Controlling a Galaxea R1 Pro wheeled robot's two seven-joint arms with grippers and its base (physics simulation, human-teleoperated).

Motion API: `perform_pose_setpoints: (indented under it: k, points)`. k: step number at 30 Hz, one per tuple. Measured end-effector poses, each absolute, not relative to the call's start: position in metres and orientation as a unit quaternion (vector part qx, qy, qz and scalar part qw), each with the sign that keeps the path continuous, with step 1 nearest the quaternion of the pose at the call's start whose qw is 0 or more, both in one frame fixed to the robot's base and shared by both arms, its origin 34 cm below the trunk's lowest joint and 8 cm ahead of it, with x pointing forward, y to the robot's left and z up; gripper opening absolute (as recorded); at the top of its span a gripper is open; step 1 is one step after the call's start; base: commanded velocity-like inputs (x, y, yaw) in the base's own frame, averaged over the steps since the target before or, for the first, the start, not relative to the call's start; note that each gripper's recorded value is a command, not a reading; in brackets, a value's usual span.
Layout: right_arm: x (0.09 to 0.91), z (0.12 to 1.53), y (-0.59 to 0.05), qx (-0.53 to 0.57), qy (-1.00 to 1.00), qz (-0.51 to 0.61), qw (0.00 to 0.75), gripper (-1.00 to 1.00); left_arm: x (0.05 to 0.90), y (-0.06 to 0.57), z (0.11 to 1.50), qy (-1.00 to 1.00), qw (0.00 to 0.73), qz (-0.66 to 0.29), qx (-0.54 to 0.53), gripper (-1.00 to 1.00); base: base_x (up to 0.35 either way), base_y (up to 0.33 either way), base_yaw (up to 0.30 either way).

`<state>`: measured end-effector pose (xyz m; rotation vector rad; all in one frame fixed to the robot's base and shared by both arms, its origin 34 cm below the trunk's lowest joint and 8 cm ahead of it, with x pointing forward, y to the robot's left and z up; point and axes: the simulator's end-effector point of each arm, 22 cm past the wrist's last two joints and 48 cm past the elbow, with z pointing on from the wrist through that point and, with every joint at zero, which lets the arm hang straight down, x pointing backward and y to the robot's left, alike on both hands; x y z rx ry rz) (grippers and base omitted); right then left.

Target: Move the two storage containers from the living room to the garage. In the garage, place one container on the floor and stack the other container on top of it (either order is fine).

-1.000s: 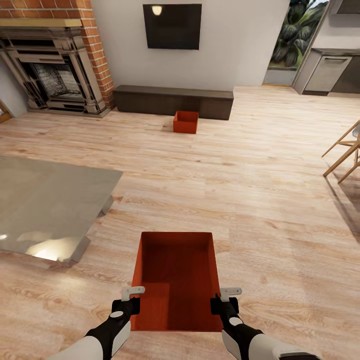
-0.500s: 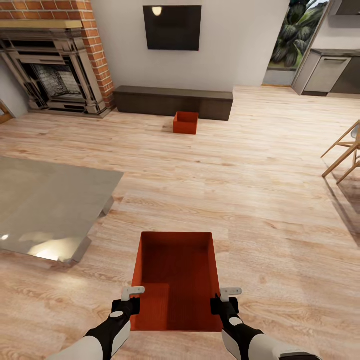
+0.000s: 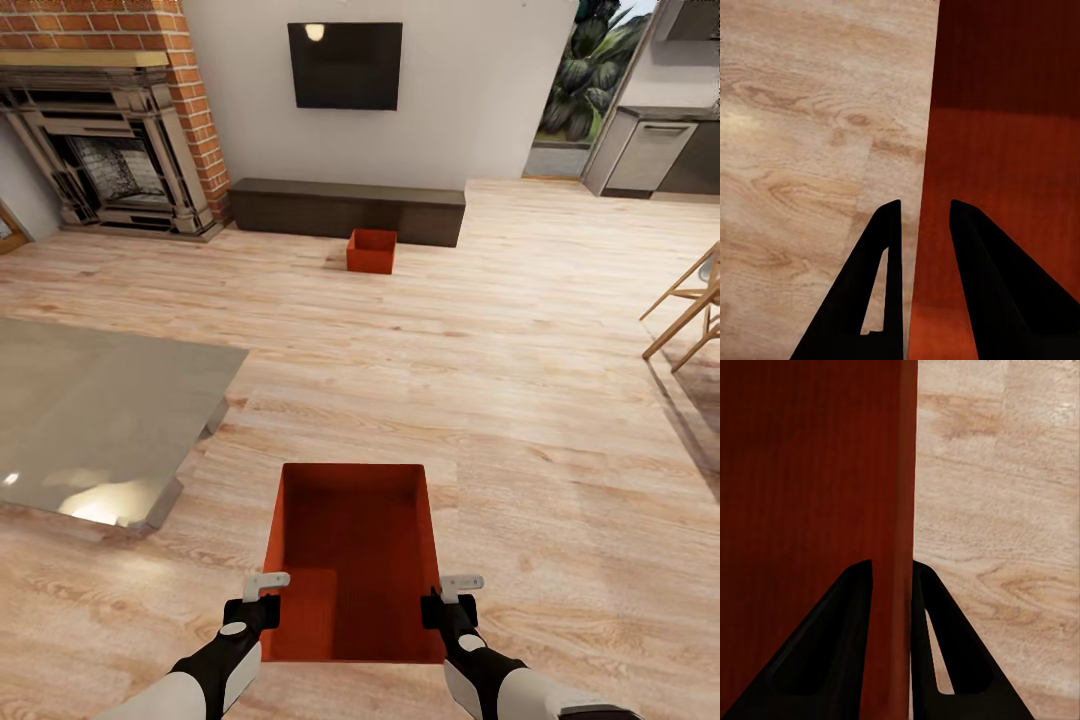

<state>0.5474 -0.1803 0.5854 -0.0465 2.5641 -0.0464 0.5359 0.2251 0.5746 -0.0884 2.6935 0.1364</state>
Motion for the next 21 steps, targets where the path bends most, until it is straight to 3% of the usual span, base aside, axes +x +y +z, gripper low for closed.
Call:
perform_pose_setpoints:
  k: [21]
  points:
    - [0.56,0.6,-0.18,-0.017,0.953,-0.018,0.301,-1.0,0.549,0.225,0.589,0.97,0.236,0.049,-0.033,-1.0,0.0,0.0,0.0]
